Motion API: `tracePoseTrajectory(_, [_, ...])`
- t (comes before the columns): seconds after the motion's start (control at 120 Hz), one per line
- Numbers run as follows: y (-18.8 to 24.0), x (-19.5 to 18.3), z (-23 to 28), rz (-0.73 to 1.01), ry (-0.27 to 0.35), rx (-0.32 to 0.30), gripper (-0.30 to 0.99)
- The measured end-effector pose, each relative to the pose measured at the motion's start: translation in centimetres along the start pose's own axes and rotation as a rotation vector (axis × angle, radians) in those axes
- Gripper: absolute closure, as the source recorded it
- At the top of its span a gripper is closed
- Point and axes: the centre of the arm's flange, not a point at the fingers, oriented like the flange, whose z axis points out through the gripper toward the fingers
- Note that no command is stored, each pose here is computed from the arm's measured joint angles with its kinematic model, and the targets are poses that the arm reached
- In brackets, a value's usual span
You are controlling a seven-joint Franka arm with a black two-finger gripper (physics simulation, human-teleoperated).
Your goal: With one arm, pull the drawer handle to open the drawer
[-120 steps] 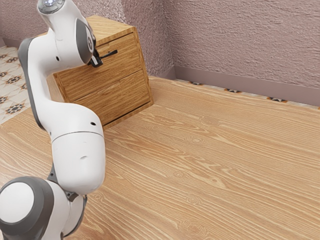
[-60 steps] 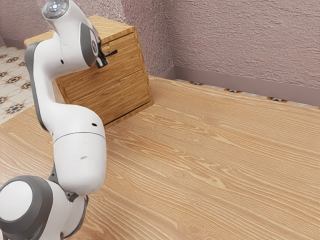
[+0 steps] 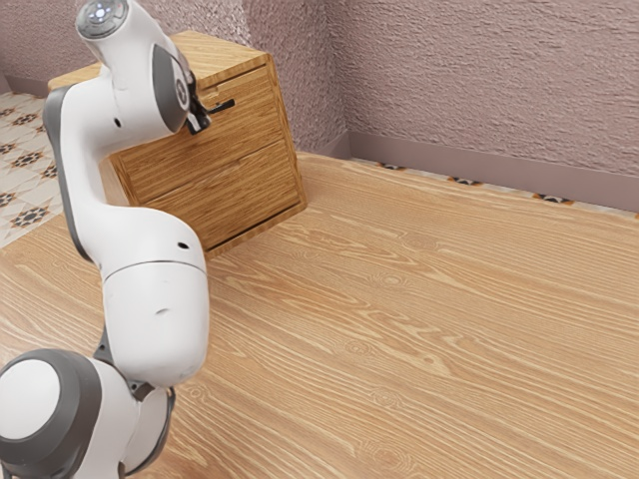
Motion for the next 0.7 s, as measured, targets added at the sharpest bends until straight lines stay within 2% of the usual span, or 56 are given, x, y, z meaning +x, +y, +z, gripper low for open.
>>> tracePoseTrajectory(0.45, [-0.4, -1.1, 0.0, 0.006, -0.031, -0.021, 0.64])
tracePoseTrajectory(0.7, [-0.6, -1.1, 0.3, -0.012, -0.056, -0.003, 0.61])
